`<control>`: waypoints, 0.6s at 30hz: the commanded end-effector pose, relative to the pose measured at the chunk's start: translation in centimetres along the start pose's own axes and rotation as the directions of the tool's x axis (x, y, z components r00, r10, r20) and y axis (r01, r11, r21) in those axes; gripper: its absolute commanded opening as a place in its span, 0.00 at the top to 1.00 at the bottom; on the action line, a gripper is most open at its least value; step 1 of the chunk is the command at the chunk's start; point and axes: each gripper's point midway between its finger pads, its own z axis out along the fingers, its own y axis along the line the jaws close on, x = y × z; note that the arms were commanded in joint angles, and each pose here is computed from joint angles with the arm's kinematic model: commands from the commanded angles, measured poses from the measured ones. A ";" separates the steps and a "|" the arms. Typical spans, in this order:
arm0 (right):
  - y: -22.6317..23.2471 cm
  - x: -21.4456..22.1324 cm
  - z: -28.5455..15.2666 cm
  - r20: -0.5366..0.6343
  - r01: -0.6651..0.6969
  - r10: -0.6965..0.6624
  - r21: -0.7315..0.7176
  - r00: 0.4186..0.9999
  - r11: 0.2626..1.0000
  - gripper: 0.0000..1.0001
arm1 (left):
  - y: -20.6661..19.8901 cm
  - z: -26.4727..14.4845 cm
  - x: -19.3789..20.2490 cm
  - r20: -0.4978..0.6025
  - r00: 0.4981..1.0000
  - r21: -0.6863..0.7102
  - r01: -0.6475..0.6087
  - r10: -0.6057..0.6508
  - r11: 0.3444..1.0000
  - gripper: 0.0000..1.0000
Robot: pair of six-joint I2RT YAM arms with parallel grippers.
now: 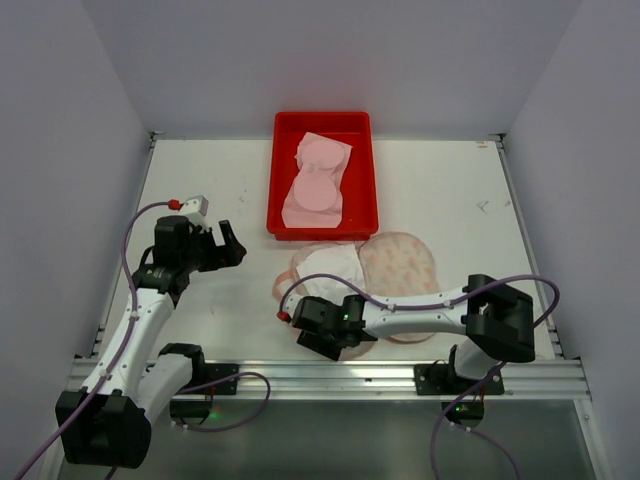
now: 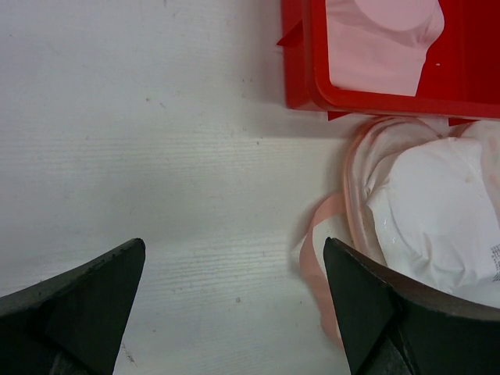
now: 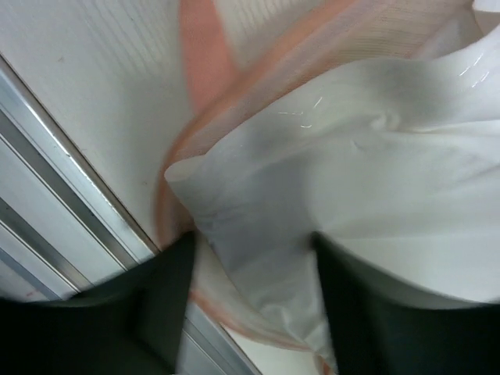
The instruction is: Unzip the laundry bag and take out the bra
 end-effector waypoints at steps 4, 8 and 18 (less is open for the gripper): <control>-1.0 -3.0 -0.7 0.087 -0.028 0.022 0.070 0.996 0.997 0.83 | -0.1 -0.1 -0.3 0.022 1.000 0.013 -0.007 0.007 1.000 0.00; -1.7 -3.6 -1.8 0.107 -0.039 0.028 0.100 0.994 0.994 0.99 | -0.1 -0.1 -0.4 0.023 1.000 0.014 -0.008 0.007 1.000 0.00; -6.2 -6.5 -11.5 0.239 -0.096 0.039 0.230 0.970 0.968 1.00 | -0.1 -0.1 -0.3 0.016 1.000 0.014 -0.006 0.006 1.000 0.00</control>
